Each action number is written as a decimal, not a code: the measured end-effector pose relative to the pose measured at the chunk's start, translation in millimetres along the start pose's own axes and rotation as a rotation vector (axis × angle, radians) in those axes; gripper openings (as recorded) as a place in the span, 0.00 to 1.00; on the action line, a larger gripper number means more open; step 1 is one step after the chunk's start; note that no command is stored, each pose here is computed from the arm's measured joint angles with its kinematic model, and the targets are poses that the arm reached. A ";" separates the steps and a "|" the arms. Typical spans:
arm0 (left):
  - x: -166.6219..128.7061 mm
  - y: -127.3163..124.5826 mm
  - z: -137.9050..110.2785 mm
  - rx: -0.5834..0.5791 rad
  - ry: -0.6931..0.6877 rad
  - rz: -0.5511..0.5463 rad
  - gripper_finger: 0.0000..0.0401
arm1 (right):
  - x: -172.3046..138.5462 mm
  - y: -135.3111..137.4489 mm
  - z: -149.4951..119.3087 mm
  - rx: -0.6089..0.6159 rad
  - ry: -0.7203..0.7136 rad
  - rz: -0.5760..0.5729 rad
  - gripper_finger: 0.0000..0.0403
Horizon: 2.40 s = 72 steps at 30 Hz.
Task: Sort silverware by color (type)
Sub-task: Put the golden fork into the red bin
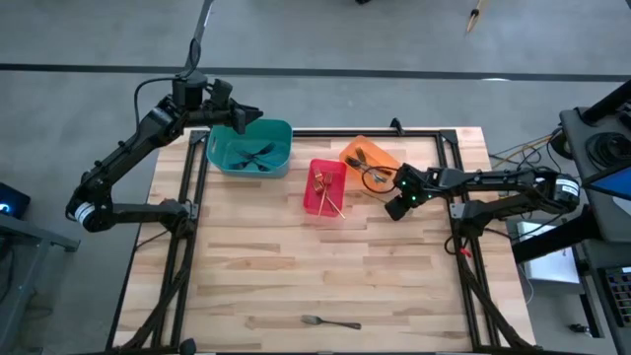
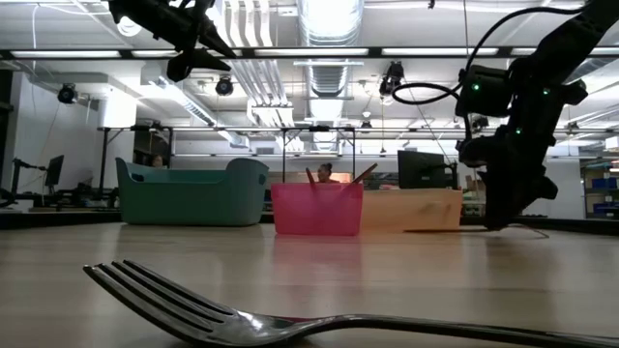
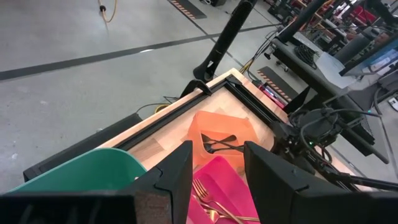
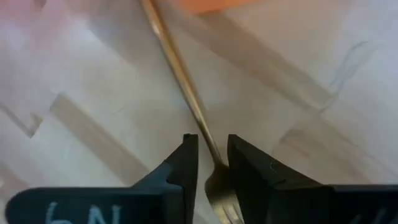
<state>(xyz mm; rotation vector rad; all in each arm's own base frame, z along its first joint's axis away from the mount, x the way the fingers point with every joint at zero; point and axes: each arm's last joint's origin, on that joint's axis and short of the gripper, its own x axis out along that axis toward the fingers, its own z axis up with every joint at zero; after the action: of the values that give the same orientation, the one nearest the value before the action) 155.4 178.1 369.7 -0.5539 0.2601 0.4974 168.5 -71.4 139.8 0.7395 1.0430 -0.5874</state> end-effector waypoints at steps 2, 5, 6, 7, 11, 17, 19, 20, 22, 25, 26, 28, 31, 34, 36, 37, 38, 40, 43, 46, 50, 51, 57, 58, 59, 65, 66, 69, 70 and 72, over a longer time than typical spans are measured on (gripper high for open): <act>0.0 0.0 0.0 0.000 0.000 0.000 0.31 | 0.6 1.8 -1.9 -0.001 0.013 0.021 0.23; 0.0 0.0 0.0 0.000 0.000 0.000 0.31 | 1.3 7.2 -4.3 -0.004 0.035 0.077 0.27; 0.0 0.0 0.0 0.000 0.000 0.000 0.31 | 1.3 9.0 -5.0 -0.001 0.040 0.089 0.28; 0.0 0.0 0.0 0.000 0.000 0.000 0.31 | 1.4 10.7 -6.2 0.001 0.045 0.093 0.29; 0.0 0.0 0.0 0.000 0.000 0.000 0.31 | 1.8 17.3 -9.6 -0.019 0.049 0.109 0.32; 0.1 0.1 0.0 -0.003 0.000 0.000 0.31 | -1.4 21.7 -5.1 0.048 0.034 0.117 0.34; 0.1 0.0 0.0 -0.010 0.000 0.000 0.31 | -4.2 24.9 -0.9 0.076 0.020 0.130 0.34; 0.1 0.1 0.0 -0.013 0.001 0.000 0.31 | -5.5 26.2 0.9 0.086 0.015 0.135 0.34; 0.1 0.0 0.0 -0.020 0.000 -0.001 0.31 | -8.3 28.9 4.4 0.097 0.006 0.144 0.34; 0.1 0.0 0.0 -0.026 0.001 -0.001 0.31 | -11.2 30.8 7.8 0.097 -0.011 0.133 0.34; 0.1 0.0 -0.1 -0.027 0.001 -0.001 0.31 | -11.3 30.1 7.1 0.095 -0.010 0.110 0.33; 0.1 0.0 0.0 -0.028 0.001 -0.002 0.31 | -11.0 27.8 5.4 0.086 -0.007 0.069 0.33; 0.0 -0.1 0.0 -0.030 0.001 -0.002 0.31 | -10.4 26.2 3.6 0.069 -0.001 0.047 0.32; -0.1 -0.1 0.0 -0.030 0.001 -0.003 0.31 | -8.0 26.4 -1.7 0.031 0.013 0.037 0.32; -0.1 -0.1 0.0 -0.030 0.001 -0.003 0.31 | -5.7 26.3 -6.6 0.009 0.020 0.022 0.32; -0.1 -0.1 0.0 -0.030 0.001 -0.003 0.31 | -4.5 26.4 -9.1 0.000 0.025 0.017 0.32; -0.1 -0.1 0.0 -0.030 0.001 -0.003 0.31 | -3.2 26.7 -11.8 -0.010 0.030 0.015 0.32; -0.1 -0.1 0.0 -0.030 0.001 -0.003 0.31 | -1.2 27.4 -17.2 -0.028 0.045 0.014 0.32; -0.1 -0.1 0.0 -0.030 0.000 -0.002 0.31 | 1.3 27.8 -23.5 -0.036 0.047 -0.007 0.32; -0.1 -0.1 0.0 -0.030 0.001 -0.002 0.31 | 4.1 25.8 -28.0 -0.026 0.028 -0.044 0.32; -0.1 -0.1 0.1 -0.030 -0.001 0.001 0.31 | 7.5 22.7 -31.3 -0.023 0.019 -0.047 0.29; -0.1 0.0 0.4 -0.029 -0.006 0.006 0.31 | 8.0 22.3 -31.7 -0.024 0.016 -0.045 0.28; -0.3 -0.6 3.7 -0.014 -0.041 0.012 0.31 | 8.6 22.4 -30.9 -0.027 0.001 -0.045 0.21; -0.4 -1.0 4.6 -0.010 -0.049 0.009 0.31 | 9.0 22.0 -31.3 -0.029 -0.002 -0.045 0.20; -0.4 -1.2 5.4 -0.006 -0.057 0.007 0.31 | 9.6 21.7 -31.7 -0.031 -0.004 -0.043 0.18; -0.6 -1.8 7.1 0.002 -0.074 0.002 0.31 | 10.1 22.8 -30.0 -0.015 -0.026 -0.026 0.06; -0.6 -1.8 7.0 0.003 -0.073 0.002 0.31 | 9.9 23.2 -29.6 -0.015 -0.025 -0.023 0.04; -0.6 -1.9 7.3 0.006 -0.076 0.002 0.31 | 8.9 24.9 -28.2 -0.013 -0.025 -0.010 0.03; -0.7 -2.0 7.6 0.008 -0.079 0.001 0.31 | 8.3 25.6 -27.5 -0.013 -0.023 -0.005 0.03; -0.7 -2.3 8.6 0.013 -0.088 -0.002 0.31 | 6.2 29.1 -25.3 -0.015 -0.008 0.028 0.03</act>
<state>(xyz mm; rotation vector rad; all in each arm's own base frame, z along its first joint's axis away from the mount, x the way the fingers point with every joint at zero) 156.9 180.9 378.1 -0.5182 0.1783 0.5167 178.6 -34.1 133.9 0.7373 1.0265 -0.5575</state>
